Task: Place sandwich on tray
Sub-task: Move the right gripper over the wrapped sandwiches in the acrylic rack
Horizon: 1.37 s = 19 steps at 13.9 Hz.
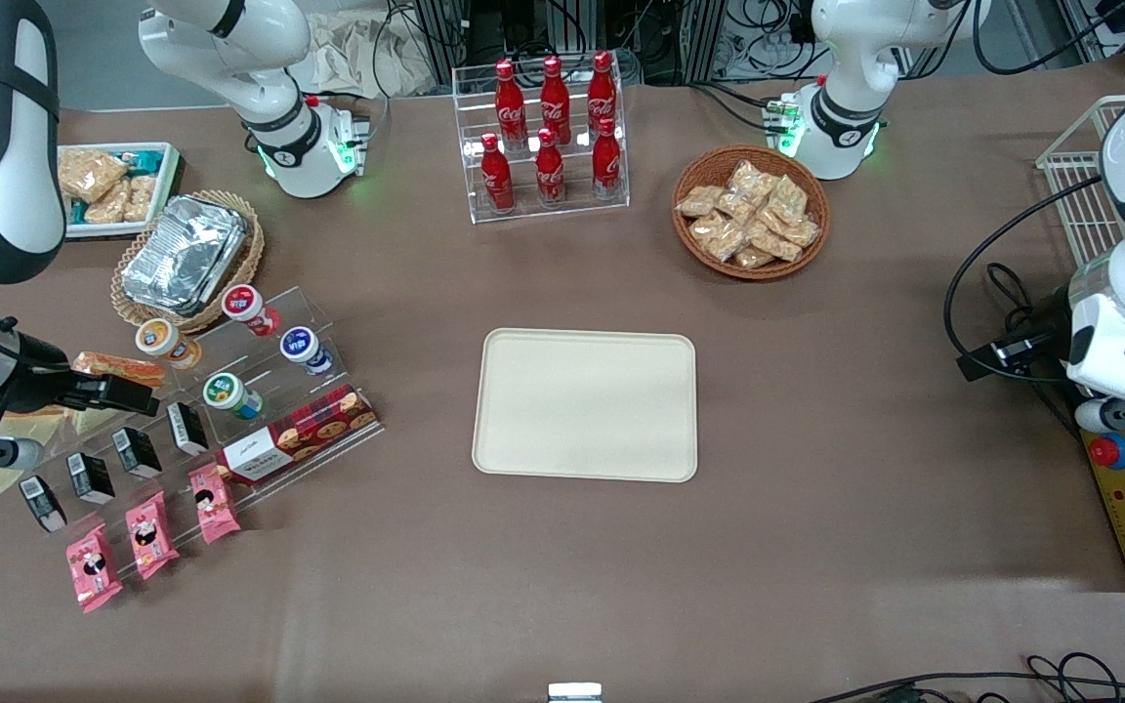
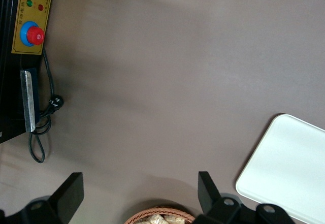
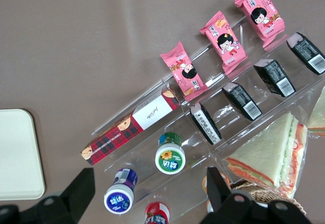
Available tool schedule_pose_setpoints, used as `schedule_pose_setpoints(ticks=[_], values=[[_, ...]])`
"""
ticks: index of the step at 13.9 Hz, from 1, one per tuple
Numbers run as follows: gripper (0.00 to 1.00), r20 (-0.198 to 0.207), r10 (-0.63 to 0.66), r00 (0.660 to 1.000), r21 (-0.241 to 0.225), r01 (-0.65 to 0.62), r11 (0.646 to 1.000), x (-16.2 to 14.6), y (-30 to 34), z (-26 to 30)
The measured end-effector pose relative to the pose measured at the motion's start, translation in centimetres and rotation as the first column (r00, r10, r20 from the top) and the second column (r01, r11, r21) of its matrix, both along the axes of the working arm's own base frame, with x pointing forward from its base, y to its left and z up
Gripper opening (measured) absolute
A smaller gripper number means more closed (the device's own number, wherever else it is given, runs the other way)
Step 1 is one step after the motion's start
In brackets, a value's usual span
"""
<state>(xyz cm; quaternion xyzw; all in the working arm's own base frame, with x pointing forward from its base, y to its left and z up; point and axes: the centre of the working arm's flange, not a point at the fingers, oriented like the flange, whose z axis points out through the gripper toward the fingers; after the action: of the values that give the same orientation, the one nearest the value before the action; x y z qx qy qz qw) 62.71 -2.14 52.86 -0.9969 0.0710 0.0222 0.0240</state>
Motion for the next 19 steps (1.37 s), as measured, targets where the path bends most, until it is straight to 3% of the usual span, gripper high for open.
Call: schedule_pose_setpoints(ticks=[7, 15, 19], values=[[0.98, 0.015, -0.016, 1.0, -0.002, 0.016, 1.0, 0.0, -0.9, 0.8], [0.98, 0.015, -0.18, 0.984, -0.007, 0.18, 0.984, -2.0, -11.3, 1.9], [0.98, 0.008, -0.223, 0.975, -0.006, 0.224, 0.975, -2.5, -12.4, 2.1]])
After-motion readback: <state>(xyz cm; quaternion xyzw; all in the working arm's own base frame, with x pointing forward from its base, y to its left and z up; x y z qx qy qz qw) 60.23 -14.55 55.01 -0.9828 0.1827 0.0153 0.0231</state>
